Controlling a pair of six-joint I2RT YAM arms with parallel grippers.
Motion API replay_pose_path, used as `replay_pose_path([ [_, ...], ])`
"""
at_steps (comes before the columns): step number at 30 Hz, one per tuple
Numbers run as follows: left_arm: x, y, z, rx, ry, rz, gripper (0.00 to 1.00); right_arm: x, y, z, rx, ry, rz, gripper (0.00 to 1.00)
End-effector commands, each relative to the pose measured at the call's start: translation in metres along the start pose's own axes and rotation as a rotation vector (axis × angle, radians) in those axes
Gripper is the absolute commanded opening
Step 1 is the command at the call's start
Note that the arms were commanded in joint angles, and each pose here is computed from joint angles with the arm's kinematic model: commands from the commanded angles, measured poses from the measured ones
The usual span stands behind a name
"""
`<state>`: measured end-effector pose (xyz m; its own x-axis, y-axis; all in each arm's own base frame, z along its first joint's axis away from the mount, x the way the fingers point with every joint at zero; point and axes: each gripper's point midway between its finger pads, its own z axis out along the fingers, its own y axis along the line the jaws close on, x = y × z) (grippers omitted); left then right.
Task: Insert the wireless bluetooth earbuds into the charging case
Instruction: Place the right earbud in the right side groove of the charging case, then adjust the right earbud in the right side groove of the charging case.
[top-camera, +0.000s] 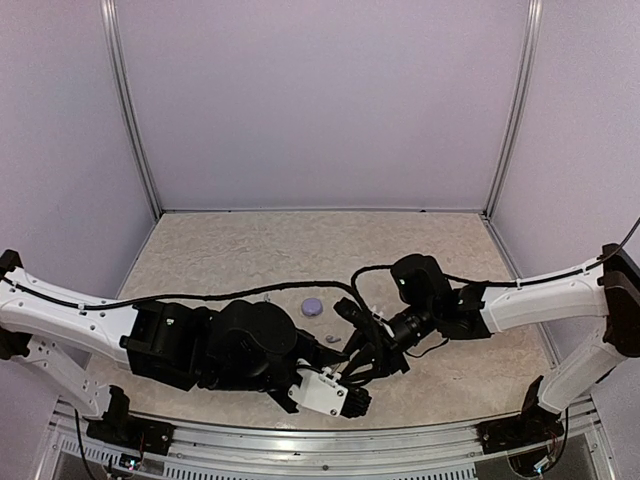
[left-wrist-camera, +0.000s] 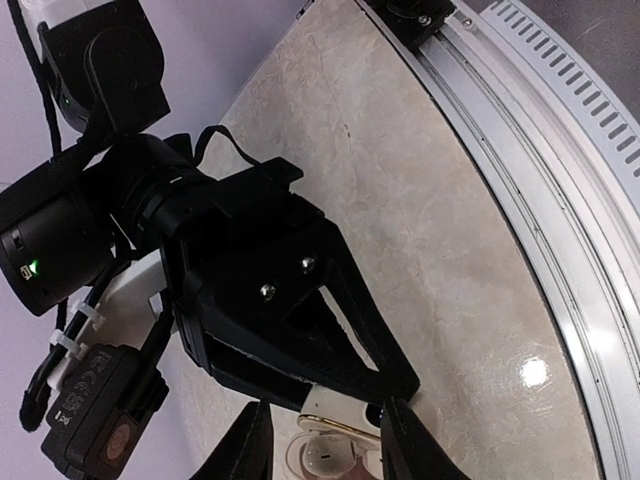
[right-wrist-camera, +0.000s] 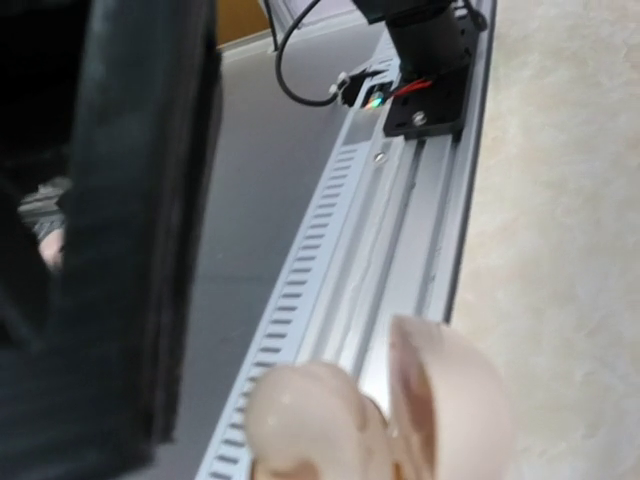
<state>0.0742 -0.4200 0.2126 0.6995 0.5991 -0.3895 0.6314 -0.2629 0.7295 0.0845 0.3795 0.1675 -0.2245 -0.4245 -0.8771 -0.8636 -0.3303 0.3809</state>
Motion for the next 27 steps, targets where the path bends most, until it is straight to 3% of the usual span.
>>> replay_pose_path([
  [1,-0.017,0.018,-0.013,-0.04,-0.067,-0.078,0.39,-0.02,0.005,-0.005,0.046,-0.058,-0.104,0.0],
  [6,-0.02,0.05,-0.033,-0.17,-0.144,-0.225,0.46,-0.037,0.0,-0.019,0.131,-0.133,-0.172,0.0],
  [13,-0.005,0.104,-0.059,-0.332,-0.262,-0.55,0.6,-0.065,-0.007,-0.055,0.294,-0.277,-0.257,0.0],
  [14,-0.001,0.113,-0.066,-0.362,-0.296,-0.603,0.65,-0.069,-0.008,-0.061,0.325,-0.3,-0.272,0.0],
  [17,0.01,0.133,-0.083,-0.417,-0.399,-0.742,0.97,-0.081,-0.009,-0.08,0.404,-0.362,-0.319,0.0],
  [21,0.029,0.159,-0.108,-0.524,-0.544,-0.954,0.99,-0.092,-0.012,-0.102,0.502,-0.428,-0.366,0.0],
  [27,0.044,0.168,-0.1,-0.494,-0.577,-1.101,0.99,-0.1,-0.011,-0.116,0.579,-0.48,-0.408,0.0],
])
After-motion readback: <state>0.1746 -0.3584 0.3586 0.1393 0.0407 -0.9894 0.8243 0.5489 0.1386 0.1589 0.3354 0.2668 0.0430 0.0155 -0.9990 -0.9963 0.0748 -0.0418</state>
